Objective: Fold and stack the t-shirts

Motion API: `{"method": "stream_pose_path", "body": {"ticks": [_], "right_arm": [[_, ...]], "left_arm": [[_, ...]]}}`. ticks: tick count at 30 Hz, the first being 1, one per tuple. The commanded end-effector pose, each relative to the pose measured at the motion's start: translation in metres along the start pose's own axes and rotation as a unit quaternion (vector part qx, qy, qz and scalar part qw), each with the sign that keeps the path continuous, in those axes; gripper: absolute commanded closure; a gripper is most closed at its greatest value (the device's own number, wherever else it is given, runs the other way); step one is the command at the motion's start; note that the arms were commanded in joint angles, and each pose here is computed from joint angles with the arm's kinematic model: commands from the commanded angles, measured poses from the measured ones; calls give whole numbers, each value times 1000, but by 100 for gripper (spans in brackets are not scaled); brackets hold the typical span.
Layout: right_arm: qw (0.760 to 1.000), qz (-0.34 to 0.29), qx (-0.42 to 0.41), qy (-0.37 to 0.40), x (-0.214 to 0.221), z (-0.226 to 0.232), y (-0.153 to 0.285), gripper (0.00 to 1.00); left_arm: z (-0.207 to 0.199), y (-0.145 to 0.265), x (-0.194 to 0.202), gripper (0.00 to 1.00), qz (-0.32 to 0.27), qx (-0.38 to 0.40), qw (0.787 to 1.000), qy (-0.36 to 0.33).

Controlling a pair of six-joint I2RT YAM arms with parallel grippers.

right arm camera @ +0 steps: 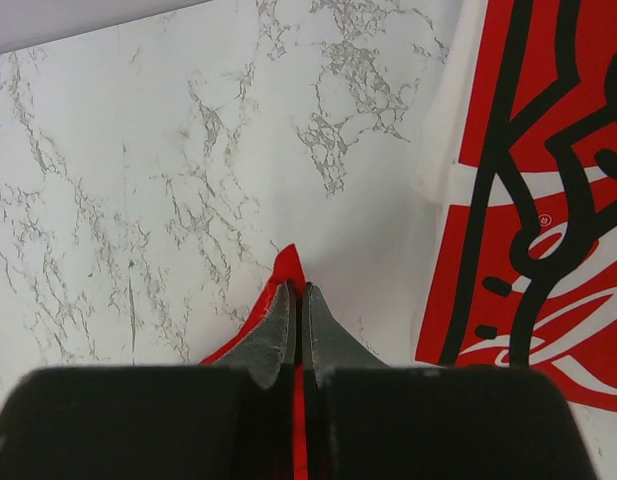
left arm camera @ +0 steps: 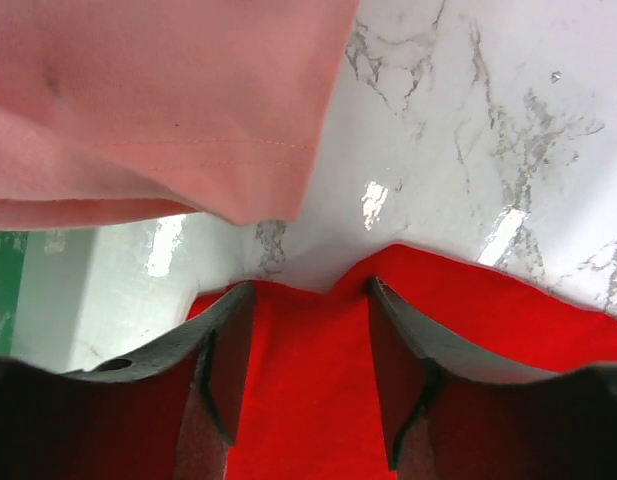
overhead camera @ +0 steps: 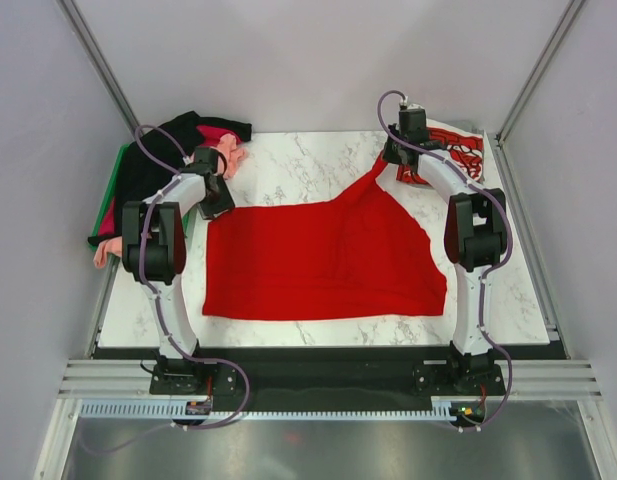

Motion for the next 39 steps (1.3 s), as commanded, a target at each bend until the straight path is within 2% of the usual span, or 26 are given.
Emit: {"method": "stream_pose_path", "body": {"ticks": [1, 6, 8, 9, 13, 15, 16, 18, 19, 20, 21, 22, 23, 25, 28, 29, 30, 39], "right_arm": [[999, -40, -14, -8, -31, 7, 20, 100], [999, -37, -29, -3, -29, 11, 20, 100], [997, -41, -63, 6, -33, 23, 24, 100], [996, -46, -80, 11, -37, 31, 27, 100], [990, -67, -119, 47, -48, 56, 48, 100], [988, -63, -124, 60, -41, 64, 57, 100], [987, -78, -127, 62, -51, 66, 71, 100], [988, -63, -130, 60, -31, 66, 79, 100], [985, -83, -137, 63, -40, 71, 97, 100], [987, -62, -135, 62, -17, 68, 98, 100], [987, -61, -134, 61, -11, 67, 105, 100], [986, -81, -135, 59, -19, 69, 124, 100], [987, -60, -135, 57, 5, 67, 126, 100], [988, -57, -132, 52, 23, 67, 146, 100], [987, -74, -134, 47, 29, 74, 178, 100], [990, -59, -121, 42, 49, 68, 180, 100], [989, -76, -123, 40, 45, 70, 197, 100], [992, -60, -105, 22, 110, 56, 238, 100]], "left_arm": [[0, -16, 16, 48, 28, 17, 999, -11], [-14, -8, 9, 69, 28, 51, 998, -23], [-19, -1, 4, 72, 22, 59, 998, -22], [-22, 9, -2, 78, 13, 67, 997, -21], [-29, 42, -11, 90, -1, 89, 996, -14], [-26, 53, -10, 92, -8, 89, 996, -14], [-26, 65, -13, 93, -16, 95, 995, -12], [-13, 69, -7, 93, -22, 75, 997, -8], [-10, 79, -8, 94, -33, 76, 997, -5], [-5, 81, -6, 94, -36, 68, 997, 1], [3, 79, 3, 98, -30, 59, 998, 4], [7, 81, 6, 98, -31, 55, 998, 9], [10, 86, 6, 98, -39, 53, 998, 18], [19, 83, 18, 98, -28, 42, 998, 21], [27, 81, 28, 98, -21, 36, 999, 24], [28, 81, 29, 98, -23, 35, 999, 27], [31, 82, 32, 98, -24, 36, 999, 28], [40, 88, 36, 98, -43, 36, 998, 26]]}}
Point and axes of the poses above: each gripper's point midway between its finger pads, its own y axis back along the fingers, its own z axis along the line the jaws close on, x = y × z, the point moved 1 cm from there along y, back along the fingers, and after that the axes turned 13 degrees about y, right-handed, at the moved point
